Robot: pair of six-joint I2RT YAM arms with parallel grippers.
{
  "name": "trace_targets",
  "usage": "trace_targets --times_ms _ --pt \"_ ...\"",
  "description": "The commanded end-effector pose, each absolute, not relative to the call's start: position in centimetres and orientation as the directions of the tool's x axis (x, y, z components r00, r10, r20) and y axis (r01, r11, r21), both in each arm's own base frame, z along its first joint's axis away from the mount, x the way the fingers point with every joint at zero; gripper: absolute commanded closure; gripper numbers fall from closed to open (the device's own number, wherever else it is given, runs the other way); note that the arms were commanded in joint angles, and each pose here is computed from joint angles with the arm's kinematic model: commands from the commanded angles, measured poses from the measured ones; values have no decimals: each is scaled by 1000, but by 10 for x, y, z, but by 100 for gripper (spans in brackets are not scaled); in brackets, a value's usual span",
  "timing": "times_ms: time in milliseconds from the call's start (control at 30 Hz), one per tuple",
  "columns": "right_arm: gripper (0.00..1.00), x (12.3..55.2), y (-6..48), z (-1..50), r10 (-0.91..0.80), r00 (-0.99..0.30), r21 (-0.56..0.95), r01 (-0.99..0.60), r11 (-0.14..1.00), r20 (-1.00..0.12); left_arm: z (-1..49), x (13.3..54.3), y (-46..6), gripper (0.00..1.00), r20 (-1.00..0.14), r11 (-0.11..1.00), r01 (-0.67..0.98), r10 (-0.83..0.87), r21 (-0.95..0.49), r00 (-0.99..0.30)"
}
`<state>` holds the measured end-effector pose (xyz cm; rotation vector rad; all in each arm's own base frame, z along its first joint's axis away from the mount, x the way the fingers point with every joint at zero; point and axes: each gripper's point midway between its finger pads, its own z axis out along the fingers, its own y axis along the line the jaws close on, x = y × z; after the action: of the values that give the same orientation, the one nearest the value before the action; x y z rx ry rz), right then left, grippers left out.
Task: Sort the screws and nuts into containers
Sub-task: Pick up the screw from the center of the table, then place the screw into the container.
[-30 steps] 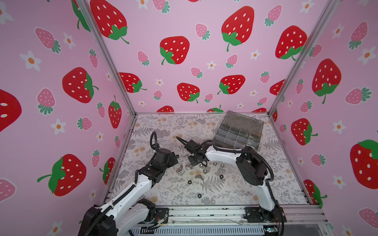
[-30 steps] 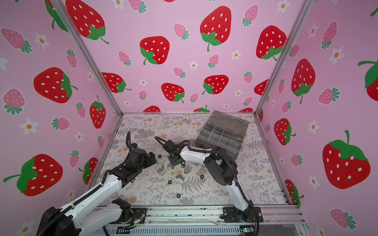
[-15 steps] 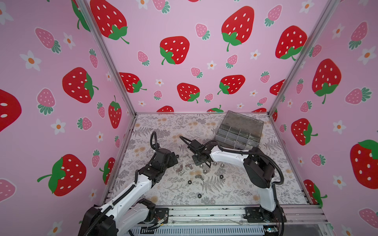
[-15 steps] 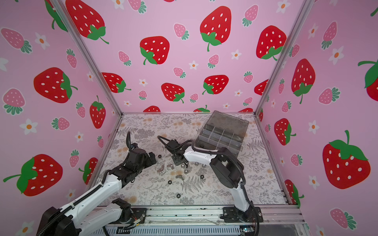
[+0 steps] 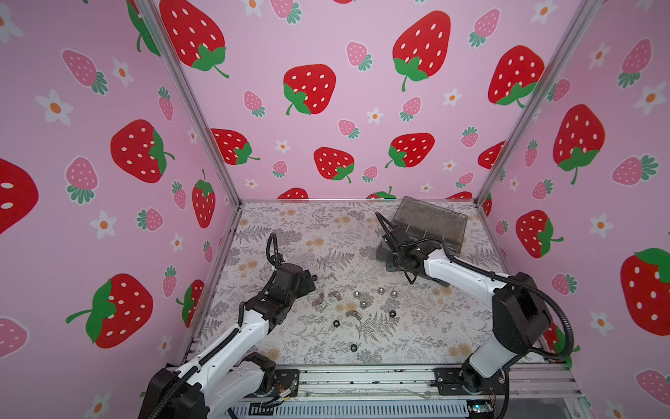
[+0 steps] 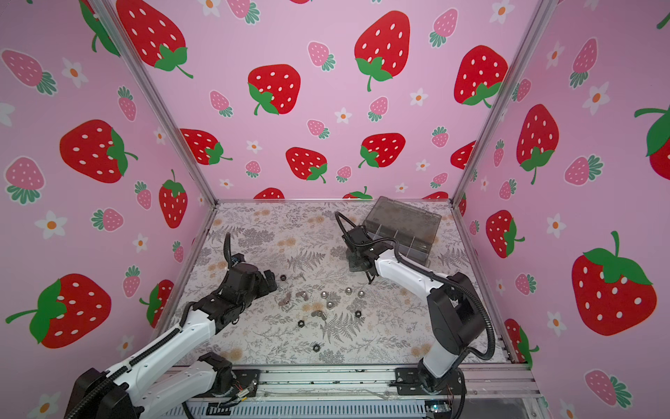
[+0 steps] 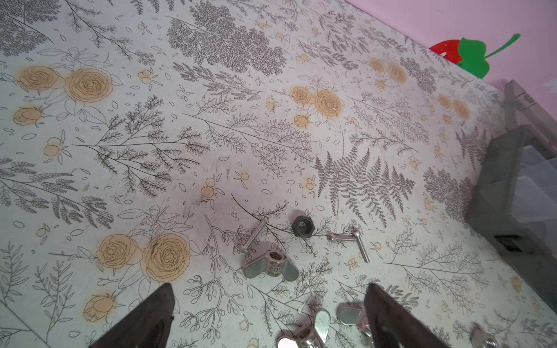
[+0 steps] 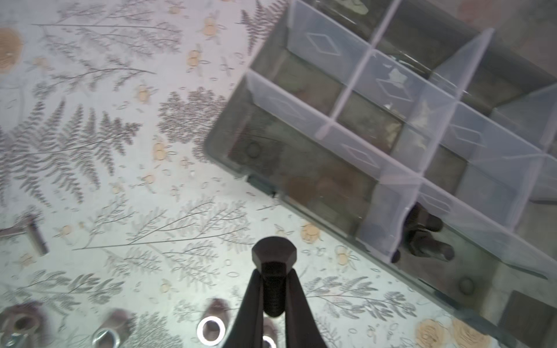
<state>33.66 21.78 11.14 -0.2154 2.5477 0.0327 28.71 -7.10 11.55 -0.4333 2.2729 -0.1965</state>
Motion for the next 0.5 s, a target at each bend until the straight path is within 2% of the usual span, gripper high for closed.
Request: trace_targets --times_ms 0,467 --pt "100 337 194 115 -83 -827 -5 -96 995 -556 127 292 -70 1 -710 925 -241 -381 -295 -592" --pt "100 353 134 95 7 -848 -30 27 999 -530 132 293 -68 1 -724 921 -240 -390 -308 -568"
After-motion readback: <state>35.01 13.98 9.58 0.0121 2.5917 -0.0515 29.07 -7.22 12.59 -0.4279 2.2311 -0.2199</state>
